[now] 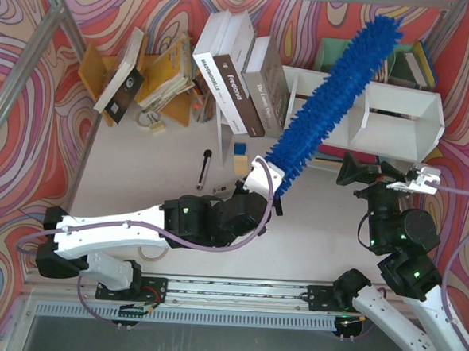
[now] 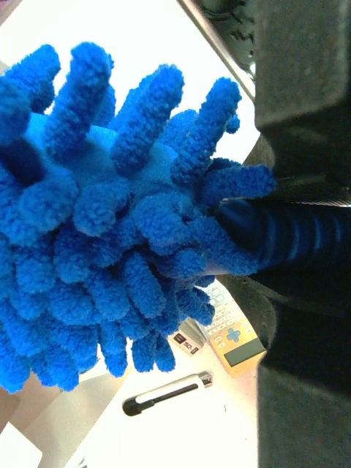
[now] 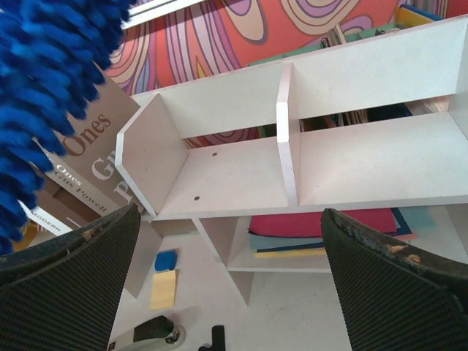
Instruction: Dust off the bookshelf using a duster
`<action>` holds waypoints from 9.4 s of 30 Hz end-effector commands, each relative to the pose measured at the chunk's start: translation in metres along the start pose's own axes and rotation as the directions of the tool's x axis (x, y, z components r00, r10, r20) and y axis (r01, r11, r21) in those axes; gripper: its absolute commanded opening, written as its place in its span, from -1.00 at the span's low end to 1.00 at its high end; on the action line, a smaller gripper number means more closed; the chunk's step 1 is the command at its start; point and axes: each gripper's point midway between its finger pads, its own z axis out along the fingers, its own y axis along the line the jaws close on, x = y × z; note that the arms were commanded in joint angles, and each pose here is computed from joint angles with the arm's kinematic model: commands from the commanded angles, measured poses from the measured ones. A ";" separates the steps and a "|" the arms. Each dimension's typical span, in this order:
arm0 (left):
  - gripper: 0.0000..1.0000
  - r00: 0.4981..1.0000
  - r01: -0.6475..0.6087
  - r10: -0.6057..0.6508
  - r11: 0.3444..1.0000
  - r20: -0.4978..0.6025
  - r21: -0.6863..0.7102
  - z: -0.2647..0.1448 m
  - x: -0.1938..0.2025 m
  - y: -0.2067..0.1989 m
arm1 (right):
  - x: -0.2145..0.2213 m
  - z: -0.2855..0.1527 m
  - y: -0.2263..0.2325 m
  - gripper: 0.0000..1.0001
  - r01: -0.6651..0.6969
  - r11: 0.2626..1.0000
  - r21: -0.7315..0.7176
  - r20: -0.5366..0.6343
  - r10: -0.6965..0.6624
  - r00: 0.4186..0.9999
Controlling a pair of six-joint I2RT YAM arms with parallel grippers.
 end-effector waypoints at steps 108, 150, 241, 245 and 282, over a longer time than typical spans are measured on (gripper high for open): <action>-1.00 0.895 0.443 -0.446 0.881 0.022 -0.167 0.035 0.009 0.041 | 0.009 -0.001 -0.018 0.97 -0.004 0.995 0.102 -0.020 0.006 1.000; -1.00 0.942 0.276 -0.266 0.961 0.204 -0.021 -0.001 0.000 0.064 | 0.010 -0.001 -0.019 0.97 -0.003 0.994 0.106 -0.025 0.005 1.000; -1.00 0.965 -0.060 0.095 0.987 0.245 -0.150 0.065 0.198 0.119 | 0.034 0.012 -0.013 0.98 0.059 0.991 0.120 -0.099 -0.047 0.994; -1.00 0.948 -0.044 0.096 0.984 0.304 -0.172 0.059 0.178 0.123 | 0.033 0.012 -0.014 0.97 0.060 0.991 0.121 -0.097 -0.048 0.994; -1.00 0.960 0.046 0.014 0.977 0.281 -0.207 0.061 0.178 0.151 | 0.033 0.013 -0.013 0.97 0.064 0.991 0.118 -0.098 -0.053 0.994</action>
